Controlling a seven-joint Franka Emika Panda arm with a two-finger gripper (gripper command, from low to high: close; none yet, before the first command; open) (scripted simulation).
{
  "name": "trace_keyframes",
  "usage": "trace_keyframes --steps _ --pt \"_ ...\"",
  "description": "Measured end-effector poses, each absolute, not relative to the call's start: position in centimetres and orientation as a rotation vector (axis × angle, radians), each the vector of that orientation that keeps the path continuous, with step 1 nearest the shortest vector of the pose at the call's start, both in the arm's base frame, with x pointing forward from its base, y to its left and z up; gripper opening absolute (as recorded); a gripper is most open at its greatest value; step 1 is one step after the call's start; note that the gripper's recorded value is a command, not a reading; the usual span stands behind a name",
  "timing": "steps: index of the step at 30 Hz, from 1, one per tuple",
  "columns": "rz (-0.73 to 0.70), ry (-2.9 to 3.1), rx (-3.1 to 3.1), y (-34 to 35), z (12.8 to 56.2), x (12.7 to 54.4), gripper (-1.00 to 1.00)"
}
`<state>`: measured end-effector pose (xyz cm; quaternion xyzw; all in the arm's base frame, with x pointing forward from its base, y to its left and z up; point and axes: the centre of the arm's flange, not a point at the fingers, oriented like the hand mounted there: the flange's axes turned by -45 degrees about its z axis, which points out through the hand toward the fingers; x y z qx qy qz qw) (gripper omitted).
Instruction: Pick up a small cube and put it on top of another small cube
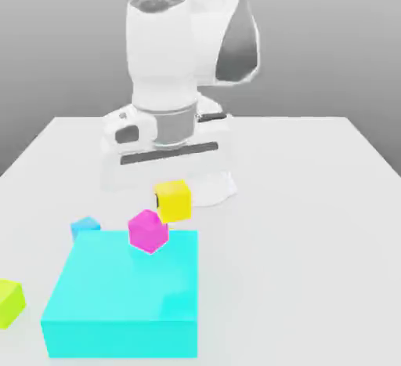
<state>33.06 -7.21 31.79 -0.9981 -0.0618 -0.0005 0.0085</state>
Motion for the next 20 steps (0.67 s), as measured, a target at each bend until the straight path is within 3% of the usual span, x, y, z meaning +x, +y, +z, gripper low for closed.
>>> trace_keyframes --steps 3,8,9,15,20 --pt "-0.001 0.01 -3.135 -8.8 31.6 31.2 -1.0" --pt "0.0 0.047 -3.139 -9.1 26.9 30.8 -1.0" --pt "0.0 0.048 -3.14 -9.1 26.2 30.8 1.0" --pt "0.0 0.048 -3.14 -9.1 25.9 30.7 1.0" --pt "-0.001 0.048 -3.141 -9.1 29.9 30.9 1.0"
